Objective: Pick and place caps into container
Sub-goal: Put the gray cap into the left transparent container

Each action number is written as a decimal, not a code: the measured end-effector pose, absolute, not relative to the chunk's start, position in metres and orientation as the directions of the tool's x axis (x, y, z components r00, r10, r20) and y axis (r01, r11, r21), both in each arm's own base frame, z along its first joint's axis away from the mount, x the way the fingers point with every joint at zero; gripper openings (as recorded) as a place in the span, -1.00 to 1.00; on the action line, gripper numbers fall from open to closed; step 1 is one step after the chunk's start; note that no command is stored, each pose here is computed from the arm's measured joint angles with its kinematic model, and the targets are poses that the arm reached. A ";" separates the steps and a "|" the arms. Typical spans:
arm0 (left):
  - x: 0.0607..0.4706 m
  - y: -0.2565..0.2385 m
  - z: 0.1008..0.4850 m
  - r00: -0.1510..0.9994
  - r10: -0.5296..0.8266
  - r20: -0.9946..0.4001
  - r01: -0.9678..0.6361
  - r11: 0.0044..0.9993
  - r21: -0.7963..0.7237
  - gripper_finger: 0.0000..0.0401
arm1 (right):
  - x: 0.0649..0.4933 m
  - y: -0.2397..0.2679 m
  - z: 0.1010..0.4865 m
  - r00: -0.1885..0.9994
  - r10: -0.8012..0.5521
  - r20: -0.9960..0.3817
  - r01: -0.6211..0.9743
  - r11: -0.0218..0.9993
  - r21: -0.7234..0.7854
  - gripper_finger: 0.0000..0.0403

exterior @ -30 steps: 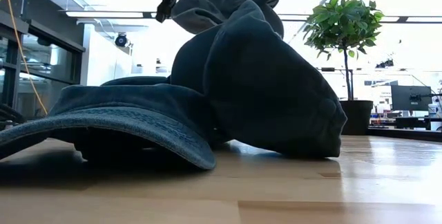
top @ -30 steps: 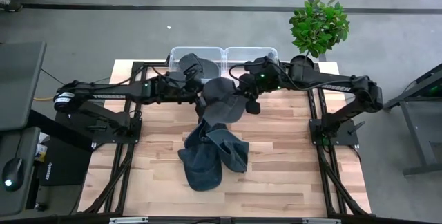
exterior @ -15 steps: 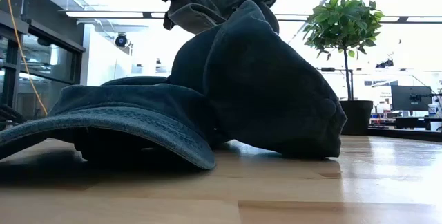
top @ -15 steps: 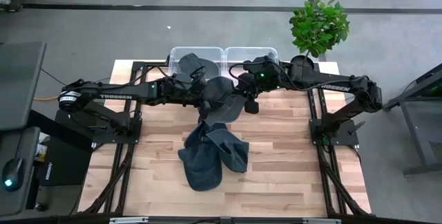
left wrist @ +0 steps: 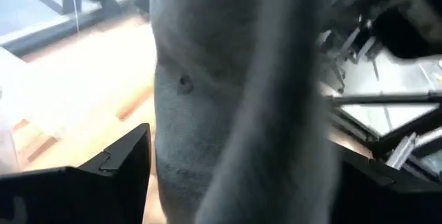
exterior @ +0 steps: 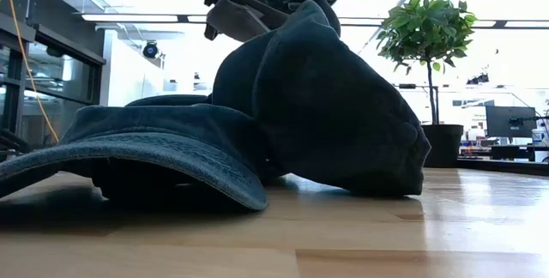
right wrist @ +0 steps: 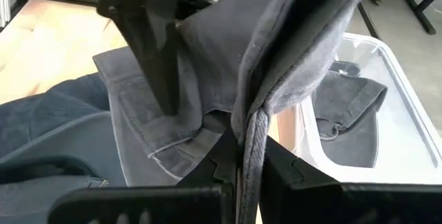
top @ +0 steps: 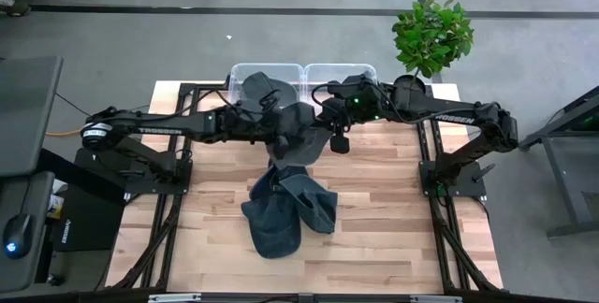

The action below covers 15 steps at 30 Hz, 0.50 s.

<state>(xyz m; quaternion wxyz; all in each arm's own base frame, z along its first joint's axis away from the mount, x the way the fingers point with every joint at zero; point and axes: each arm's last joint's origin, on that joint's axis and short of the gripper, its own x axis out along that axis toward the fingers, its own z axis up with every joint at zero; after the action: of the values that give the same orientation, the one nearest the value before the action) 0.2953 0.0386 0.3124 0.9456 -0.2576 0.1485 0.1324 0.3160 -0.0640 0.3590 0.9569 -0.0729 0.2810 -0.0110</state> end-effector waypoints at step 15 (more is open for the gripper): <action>0.295 0.040 0.312 0.906 0.225 -0.358 -0.373 0.826 -0.423 -0.94 | 0.316 -0.064 0.359 0.841 -0.061 -0.538 -0.023 0.989 -0.149 -0.90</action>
<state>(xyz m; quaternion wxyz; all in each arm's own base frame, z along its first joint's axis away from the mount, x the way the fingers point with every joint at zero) 0.2945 0.0402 0.3116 0.9440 -0.2489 0.1481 0.1583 0.3159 -0.0639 0.3588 0.9565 -0.0750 0.2819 -0.0098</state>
